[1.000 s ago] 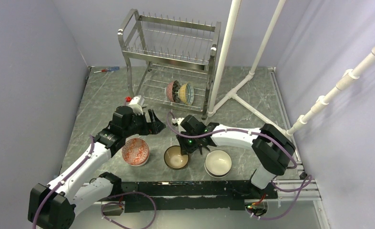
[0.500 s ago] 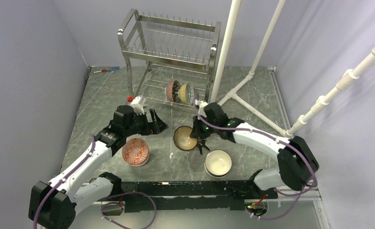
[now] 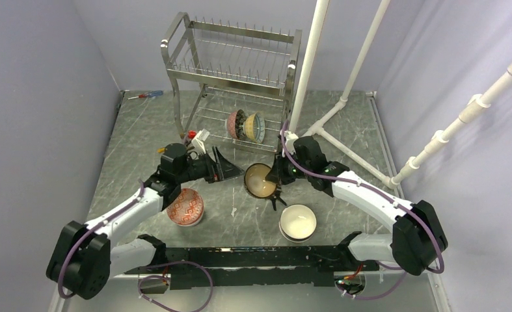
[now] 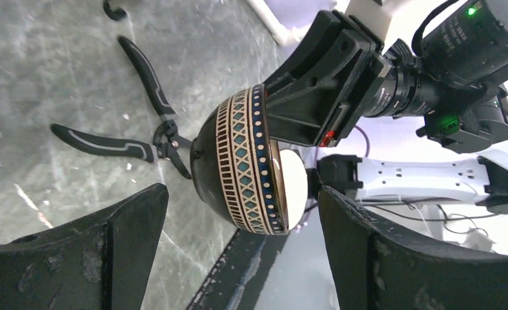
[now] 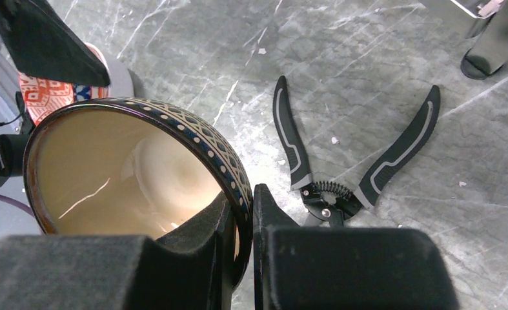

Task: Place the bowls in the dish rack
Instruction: Place the bowl in the dish rack.

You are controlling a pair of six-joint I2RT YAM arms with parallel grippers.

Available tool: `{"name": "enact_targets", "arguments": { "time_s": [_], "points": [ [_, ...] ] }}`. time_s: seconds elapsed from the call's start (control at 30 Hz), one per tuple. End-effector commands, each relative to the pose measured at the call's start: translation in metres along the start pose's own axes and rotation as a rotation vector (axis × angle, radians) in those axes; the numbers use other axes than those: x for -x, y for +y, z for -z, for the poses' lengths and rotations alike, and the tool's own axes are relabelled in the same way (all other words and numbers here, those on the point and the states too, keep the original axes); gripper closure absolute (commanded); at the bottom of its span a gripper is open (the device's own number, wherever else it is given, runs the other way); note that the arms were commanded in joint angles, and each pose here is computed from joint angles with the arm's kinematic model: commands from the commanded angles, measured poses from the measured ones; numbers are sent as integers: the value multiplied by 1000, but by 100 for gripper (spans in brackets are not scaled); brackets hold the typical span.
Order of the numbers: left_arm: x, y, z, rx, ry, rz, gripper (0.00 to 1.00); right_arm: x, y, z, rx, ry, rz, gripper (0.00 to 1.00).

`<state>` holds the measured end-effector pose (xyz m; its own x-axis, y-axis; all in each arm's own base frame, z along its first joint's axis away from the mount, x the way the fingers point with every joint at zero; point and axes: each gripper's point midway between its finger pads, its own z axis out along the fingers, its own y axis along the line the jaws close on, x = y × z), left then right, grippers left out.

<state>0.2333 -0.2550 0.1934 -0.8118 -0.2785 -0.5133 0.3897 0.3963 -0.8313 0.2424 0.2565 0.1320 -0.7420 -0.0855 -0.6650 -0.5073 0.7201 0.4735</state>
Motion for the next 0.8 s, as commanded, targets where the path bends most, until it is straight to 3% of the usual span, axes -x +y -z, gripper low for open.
{"name": "enact_targets", "arguments": {
  "time_s": [0.0,0.3,0.77],
  "points": [
    [-7,-29,-7,-143,43,6,10,45,35,14,122,-131,27,100],
    [-28,-10,-21,-44,107,83,9,53,36,17,116,-156,28,100],
    [-49,-16,-41,-121,160,203,11,59,40,19,123,-169,32,100]
  ]
}}
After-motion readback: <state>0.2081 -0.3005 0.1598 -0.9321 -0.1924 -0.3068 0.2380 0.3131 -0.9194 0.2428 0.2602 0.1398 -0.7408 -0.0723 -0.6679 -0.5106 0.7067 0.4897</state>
